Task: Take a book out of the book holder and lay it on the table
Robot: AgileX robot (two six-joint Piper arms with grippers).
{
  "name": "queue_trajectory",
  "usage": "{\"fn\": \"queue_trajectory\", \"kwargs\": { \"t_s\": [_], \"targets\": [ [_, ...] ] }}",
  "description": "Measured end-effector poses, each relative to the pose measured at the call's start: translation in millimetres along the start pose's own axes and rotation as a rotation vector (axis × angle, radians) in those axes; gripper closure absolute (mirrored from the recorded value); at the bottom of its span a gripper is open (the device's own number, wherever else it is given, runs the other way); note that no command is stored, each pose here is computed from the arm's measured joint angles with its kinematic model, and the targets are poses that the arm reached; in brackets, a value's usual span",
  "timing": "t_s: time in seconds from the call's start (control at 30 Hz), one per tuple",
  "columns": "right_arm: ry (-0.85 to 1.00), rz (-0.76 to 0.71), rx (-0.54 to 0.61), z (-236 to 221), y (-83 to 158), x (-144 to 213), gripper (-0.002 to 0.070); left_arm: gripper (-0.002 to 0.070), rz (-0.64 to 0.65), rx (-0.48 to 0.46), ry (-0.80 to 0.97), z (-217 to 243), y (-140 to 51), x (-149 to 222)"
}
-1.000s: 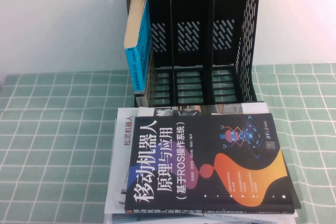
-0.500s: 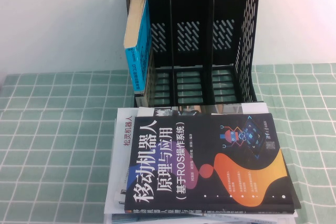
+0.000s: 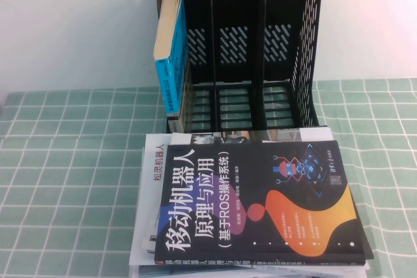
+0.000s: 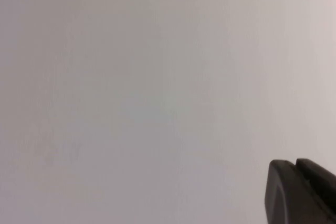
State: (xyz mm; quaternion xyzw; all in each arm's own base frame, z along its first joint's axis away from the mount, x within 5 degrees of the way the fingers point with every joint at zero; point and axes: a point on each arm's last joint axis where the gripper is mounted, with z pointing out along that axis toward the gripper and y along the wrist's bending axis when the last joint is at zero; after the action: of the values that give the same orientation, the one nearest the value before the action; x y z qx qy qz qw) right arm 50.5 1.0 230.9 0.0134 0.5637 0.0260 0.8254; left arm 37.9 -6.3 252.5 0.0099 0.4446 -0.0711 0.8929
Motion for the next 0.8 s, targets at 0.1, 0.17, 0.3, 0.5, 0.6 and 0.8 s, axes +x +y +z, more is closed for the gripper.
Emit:
{"fn": "queue_trajectory", "kwargs": {
  "t_s": [0.1,0.17,0.3,0.5,0.6,0.8],
  "targets": [
    [-0.007,-0.061,0.0,0,0,-1,0.0678,0.0678,-0.02,-0.002,-0.057,0,0.3,-5],
    [-0.009,-0.118,0.0,0,0,-1,0.0678,0.0678,-0.06,-0.028,-0.051,0,2.7,-5],
    [0.029,-0.172,0.002,0,0,1,0.0678,0.0678,-0.134,-0.089,0.188,6,5.8,2],
    [0.196,-0.194,0.014,4,-1,-21,0.0678,0.0678,-0.189,-0.145,0.486,25,3.7,-26],
    [0.224,-0.201,0.016,7,0,-34,0.0678,0.0678,-0.237,-0.175,0.644,41,3.5,-23],
    [0.336,-0.211,0.009,30,-1,-30,0.0678,0.0678,-0.294,-0.105,0.928,94,-4.8,-10]
  ]
}}
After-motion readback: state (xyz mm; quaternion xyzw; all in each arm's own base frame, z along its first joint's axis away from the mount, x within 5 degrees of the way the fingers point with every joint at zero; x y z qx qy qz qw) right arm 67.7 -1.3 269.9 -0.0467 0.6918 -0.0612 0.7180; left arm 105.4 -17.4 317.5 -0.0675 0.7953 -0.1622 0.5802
